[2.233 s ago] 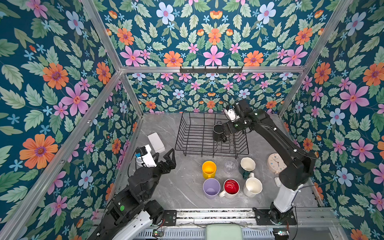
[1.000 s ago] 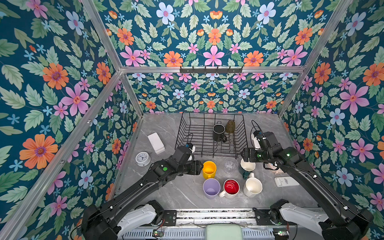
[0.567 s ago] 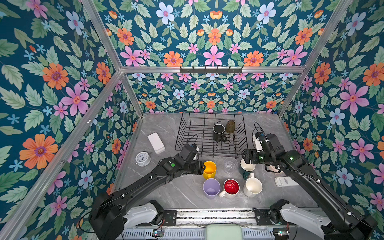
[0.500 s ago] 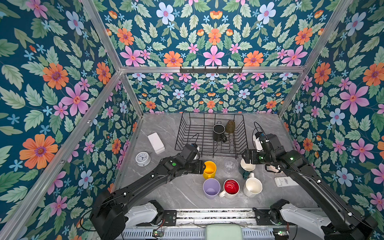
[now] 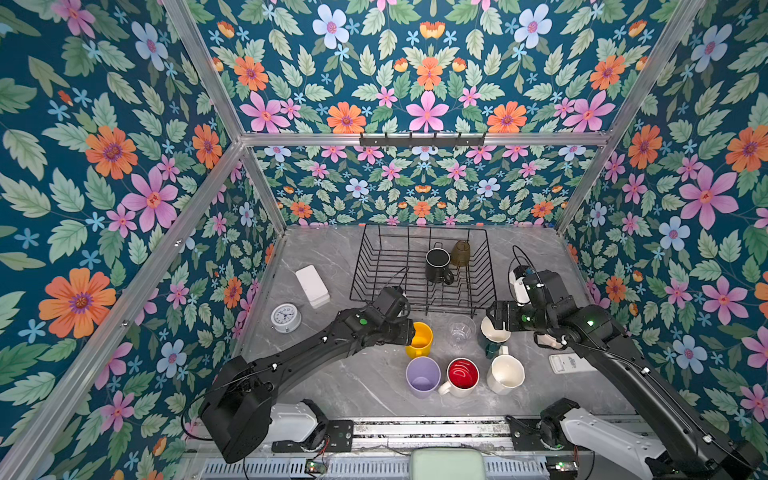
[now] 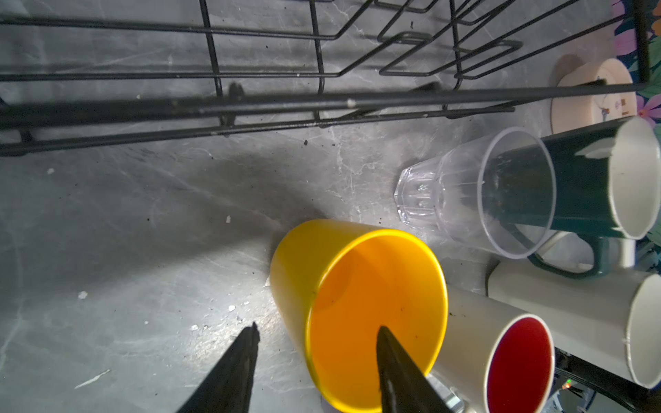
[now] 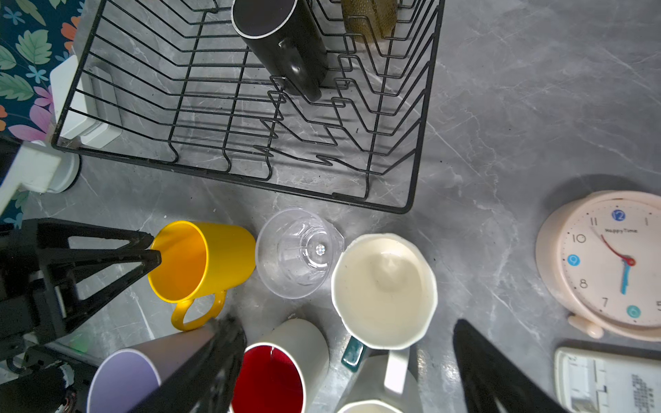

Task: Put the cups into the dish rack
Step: 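Lower the left gripper onto the yellow mug rim and close it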

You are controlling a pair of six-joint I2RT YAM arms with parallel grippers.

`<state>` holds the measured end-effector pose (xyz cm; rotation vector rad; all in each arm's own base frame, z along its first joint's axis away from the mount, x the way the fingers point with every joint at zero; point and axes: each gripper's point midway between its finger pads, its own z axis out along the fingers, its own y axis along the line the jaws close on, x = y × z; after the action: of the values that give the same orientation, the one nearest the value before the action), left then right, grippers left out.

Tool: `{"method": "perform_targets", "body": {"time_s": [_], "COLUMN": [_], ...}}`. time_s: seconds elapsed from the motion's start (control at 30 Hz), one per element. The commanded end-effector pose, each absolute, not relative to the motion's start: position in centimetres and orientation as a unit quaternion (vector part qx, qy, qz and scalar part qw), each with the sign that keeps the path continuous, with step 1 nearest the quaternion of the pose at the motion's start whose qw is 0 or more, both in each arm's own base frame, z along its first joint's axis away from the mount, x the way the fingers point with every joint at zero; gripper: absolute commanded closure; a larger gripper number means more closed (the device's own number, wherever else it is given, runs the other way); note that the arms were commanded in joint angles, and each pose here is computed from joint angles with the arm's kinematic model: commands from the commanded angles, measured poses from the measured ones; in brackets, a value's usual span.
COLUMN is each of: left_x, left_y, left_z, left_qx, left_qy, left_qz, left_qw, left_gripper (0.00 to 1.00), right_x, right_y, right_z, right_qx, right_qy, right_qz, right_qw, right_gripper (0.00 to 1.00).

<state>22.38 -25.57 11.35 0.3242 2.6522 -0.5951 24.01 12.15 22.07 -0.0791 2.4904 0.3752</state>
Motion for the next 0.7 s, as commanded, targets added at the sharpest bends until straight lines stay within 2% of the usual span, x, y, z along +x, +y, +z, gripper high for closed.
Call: {"method": "perform_targets", "body": {"time_s": [0.0, 0.67], "left_x": [22.9, 24.0], "left_y": [-25.7, -26.0], "left_z": [11.2, 9.4], "left_qx": [0.120, 0.110], "left_qy": [0.948, 0.955], "left_qz": [-0.205, -0.180], "left_qw": [0.211, 0.210], "left_gripper": [0.46, 0.59], "right_x": [24.0, 24.2], "right_y": [12.2, 12.4], "right_z": [22.1, 21.6], "right_qx": [-0.033, -0.042], "right_qy": [0.941, 0.940], "right_qz": [0.142, 0.140], "right_qw": [0.307, 0.307], "right_gripper": [0.09, 0.09]}}
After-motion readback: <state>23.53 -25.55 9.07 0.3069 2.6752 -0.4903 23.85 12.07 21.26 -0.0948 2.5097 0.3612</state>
